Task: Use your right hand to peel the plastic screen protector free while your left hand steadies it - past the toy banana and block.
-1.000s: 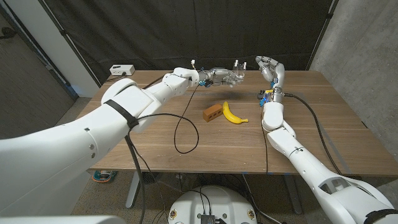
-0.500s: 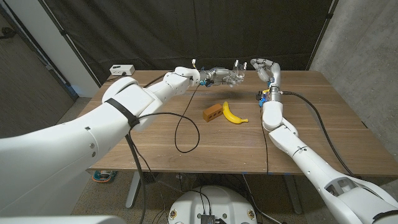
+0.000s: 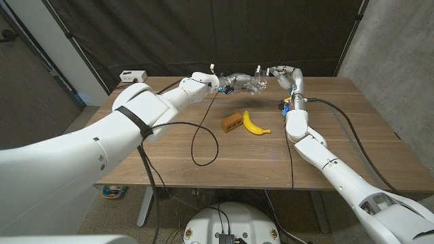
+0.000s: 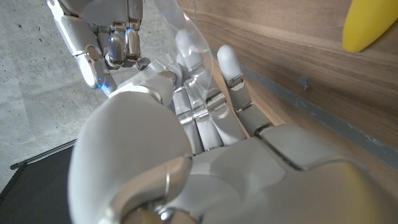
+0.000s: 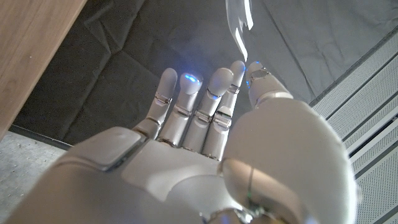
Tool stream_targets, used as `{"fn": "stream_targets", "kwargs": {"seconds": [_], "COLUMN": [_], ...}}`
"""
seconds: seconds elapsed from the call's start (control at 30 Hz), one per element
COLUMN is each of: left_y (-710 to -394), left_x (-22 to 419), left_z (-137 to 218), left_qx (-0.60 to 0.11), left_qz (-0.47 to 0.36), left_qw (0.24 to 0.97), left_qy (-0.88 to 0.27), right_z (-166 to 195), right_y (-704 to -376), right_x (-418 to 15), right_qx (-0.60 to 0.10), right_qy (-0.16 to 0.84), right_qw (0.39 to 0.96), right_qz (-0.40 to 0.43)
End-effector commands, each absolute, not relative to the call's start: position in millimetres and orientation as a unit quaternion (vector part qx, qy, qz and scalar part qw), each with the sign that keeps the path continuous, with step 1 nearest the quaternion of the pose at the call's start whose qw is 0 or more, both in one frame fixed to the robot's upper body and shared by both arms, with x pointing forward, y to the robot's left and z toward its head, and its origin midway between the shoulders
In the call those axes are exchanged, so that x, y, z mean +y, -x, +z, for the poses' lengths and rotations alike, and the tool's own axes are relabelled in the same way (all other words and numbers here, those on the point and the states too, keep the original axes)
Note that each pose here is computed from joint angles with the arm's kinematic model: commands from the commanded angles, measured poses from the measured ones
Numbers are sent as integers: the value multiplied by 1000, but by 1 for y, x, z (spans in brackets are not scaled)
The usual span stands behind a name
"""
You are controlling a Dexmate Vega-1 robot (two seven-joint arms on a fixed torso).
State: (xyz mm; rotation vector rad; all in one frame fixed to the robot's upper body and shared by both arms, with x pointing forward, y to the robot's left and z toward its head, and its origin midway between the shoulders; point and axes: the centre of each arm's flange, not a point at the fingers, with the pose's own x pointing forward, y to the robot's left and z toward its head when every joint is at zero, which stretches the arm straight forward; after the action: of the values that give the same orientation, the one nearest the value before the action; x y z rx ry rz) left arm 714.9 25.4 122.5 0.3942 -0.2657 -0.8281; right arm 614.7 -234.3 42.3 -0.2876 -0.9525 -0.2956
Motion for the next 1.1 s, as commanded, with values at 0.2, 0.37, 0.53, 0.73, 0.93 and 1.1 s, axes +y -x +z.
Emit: {"fn": "stream_targets", "kwargs": {"seconds": [0.2, 0.37, 0.53, 0.73, 0.93, 1.1], "left_y": [-717, -718, -719, -718, -718, -716], "left_x": [20, 19, 17, 17, 19, 19], "left_z": [124, 124, 125, 125, 125, 126], "left_qx": [-120, -117, -117, -116, -116, -119], "left_qz": [-379, -370, -363, -365, -368, -381], "left_qw": [896, 900, 903, 903, 901, 895], "left_qy": [-200, -198, -199, -196, -196, -198], "right_z": [47, 47, 47, 46, 46, 45], "right_y": [-619, -620, -622, -623, -626, -626], "right_x": [-232, -232, -231, -229, -227, -225], "right_qx": [-455, -459, -452, -452, -444, -441], "right_qy": [154, 154, 163, 173, 184, 188], "right_qw": [867, 864, 865, 857, 855, 851], "right_qz": [-130, -136, -144, -178, -193, -214]}}
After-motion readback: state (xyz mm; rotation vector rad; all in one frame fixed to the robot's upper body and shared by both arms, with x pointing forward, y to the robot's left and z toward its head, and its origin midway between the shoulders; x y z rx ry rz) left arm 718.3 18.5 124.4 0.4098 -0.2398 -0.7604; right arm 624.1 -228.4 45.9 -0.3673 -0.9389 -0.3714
